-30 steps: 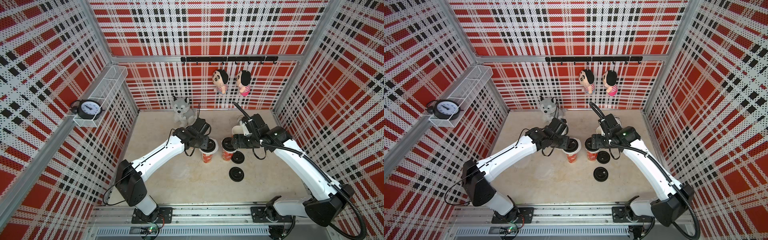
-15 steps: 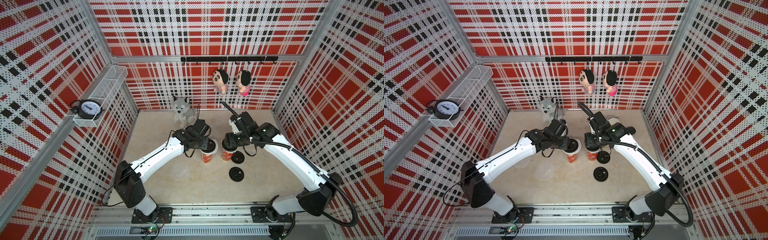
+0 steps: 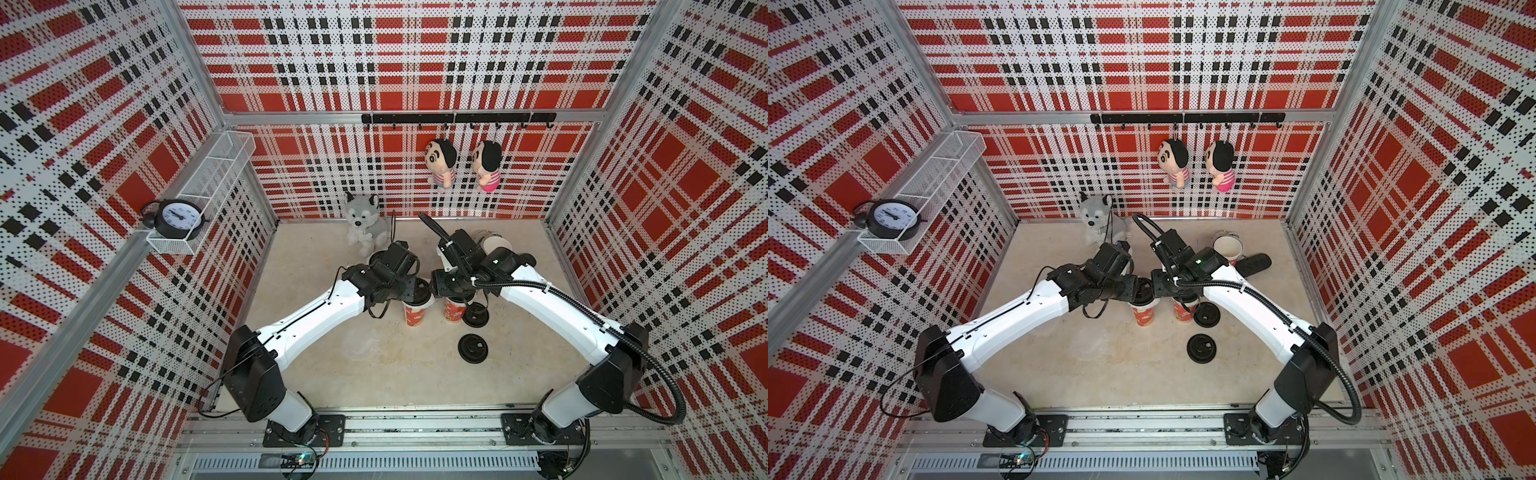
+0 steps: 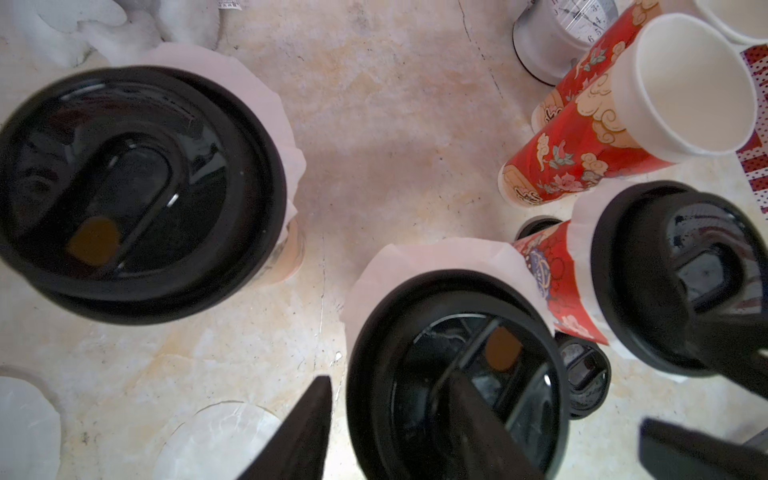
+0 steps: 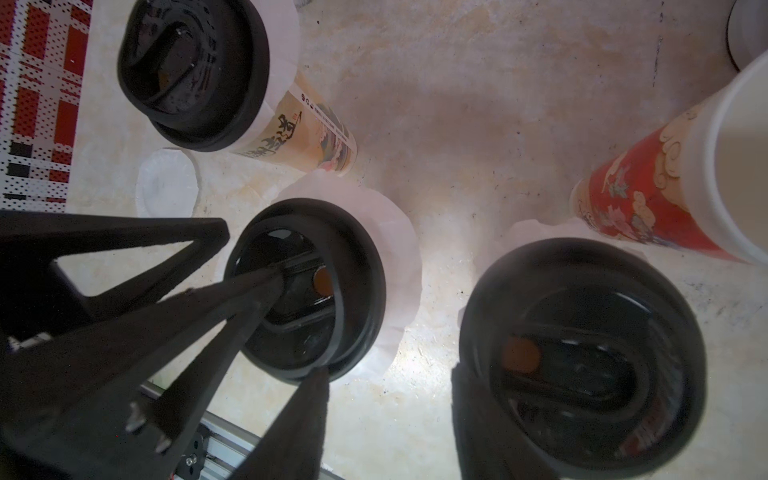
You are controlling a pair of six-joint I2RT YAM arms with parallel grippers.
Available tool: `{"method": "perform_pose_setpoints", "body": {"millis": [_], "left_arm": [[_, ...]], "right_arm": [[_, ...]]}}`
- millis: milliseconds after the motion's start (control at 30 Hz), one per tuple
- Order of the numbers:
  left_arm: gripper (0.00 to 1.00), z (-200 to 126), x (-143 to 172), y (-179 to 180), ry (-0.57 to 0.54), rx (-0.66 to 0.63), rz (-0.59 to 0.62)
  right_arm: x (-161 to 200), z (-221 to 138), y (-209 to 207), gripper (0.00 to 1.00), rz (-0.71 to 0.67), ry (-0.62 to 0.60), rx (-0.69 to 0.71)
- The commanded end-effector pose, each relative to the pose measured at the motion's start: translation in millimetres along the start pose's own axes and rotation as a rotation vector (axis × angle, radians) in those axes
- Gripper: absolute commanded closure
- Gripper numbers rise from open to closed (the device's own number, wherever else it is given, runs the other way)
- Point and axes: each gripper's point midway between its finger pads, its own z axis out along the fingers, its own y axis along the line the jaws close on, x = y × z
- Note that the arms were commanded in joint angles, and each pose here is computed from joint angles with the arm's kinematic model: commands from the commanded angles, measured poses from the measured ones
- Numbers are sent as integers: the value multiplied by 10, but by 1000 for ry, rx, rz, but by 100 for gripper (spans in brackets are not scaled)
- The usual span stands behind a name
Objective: Put the leak-proof paper on the milk tea cups
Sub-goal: Secure the cup lid on the cup.
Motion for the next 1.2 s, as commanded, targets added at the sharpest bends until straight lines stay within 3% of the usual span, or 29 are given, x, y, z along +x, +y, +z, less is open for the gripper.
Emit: {"method": "perform_pose_setpoints", "body": {"millis": [0,767,1167], "left_arm": [[51,128,420,180,139,-73,37],[51,141,515,203,151,-65,33],[51,179,524,177,157,-54,39]], "right_arm": [[8,87,-20,54,28,-8,27],[130,416,-23,56,55,49,42],[561,678,-152,58,98,138,94]]}}
